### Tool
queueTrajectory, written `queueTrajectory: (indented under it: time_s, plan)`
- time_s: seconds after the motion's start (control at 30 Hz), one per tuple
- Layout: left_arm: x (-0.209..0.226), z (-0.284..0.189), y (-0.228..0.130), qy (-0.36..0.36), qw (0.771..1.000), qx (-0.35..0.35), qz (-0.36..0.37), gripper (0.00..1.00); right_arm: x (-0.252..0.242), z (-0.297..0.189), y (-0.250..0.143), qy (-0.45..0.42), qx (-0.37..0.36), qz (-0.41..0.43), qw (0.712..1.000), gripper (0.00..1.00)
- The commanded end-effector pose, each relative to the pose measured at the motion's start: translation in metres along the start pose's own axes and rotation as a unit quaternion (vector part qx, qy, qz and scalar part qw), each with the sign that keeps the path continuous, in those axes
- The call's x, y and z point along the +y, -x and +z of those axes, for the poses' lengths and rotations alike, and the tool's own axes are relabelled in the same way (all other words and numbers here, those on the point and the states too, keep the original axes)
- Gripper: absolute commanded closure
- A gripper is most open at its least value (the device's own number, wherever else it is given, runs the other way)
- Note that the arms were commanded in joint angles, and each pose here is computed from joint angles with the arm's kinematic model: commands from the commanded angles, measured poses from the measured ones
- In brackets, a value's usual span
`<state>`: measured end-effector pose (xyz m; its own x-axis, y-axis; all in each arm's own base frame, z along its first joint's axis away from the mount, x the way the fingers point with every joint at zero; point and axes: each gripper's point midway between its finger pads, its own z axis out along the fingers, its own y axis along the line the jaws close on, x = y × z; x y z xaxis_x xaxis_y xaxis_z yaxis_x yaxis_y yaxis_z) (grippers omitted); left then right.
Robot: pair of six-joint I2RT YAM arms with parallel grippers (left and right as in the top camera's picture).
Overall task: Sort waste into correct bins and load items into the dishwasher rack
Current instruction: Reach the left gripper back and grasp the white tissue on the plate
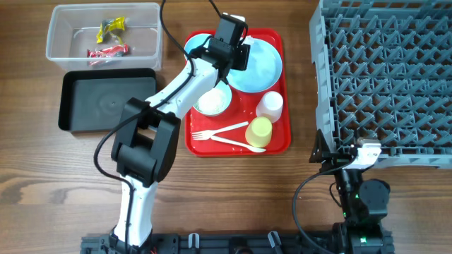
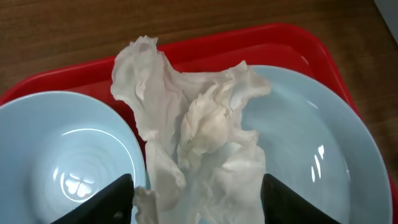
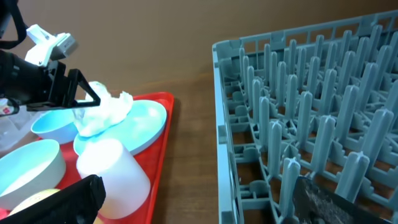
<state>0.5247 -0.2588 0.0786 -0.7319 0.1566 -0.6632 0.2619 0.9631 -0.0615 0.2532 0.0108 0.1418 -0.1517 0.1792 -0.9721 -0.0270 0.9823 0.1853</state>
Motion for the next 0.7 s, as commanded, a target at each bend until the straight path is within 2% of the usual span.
queueTrajectory:
  time_s: [0.0,0.07,0.23,0.27,0.47,0.57,0.67]
  plan:
    - [-0.001,0.023,-0.023,-0.003,1.000,0.028,0.003,0.41,0.002,0.001,-0.006,0.006,0.013,0.006,1.000,0.00]
    - [-0.001,0.024,-0.024,-0.002,1.000,0.028,0.003,0.45,0.002,0.002,-0.007,0.006,0.015,0.006,1.000,0.00]
    - [-0.002,0.025,-0.019,-0.005,1.000,0.019,0.000,0.78,0.002,0.002,-0.007,0.006,0.015,0.006,1.000,0.00]
    - [-0.002,0.025,-0.018,-0.005,1.000,0.017,-0.003,0.81,0.002,0.002,-0.007,0.006,0.015,0.006,1.000,0.00]
    - [-0.002,0.025,-0.017,-0.005,1.000,0.013,-0.011,0.83,0.002,0.002,-0.007,0.006,0.015,0.006,1.000,0.00]
    - [-0.003,0.019,-0.012,-0.007,1.000,0.008,-0.012,0.96,0.002,0.002,-0.007,0.006,0.015,0.006,1.000,0.00]
    - [-0.004,-0.006,0.009,-0.011,1.000,-0.013,-0.014,0.96,0.002,0.002,-0.007,0.006,0.015,0.006,1.000,0.00]
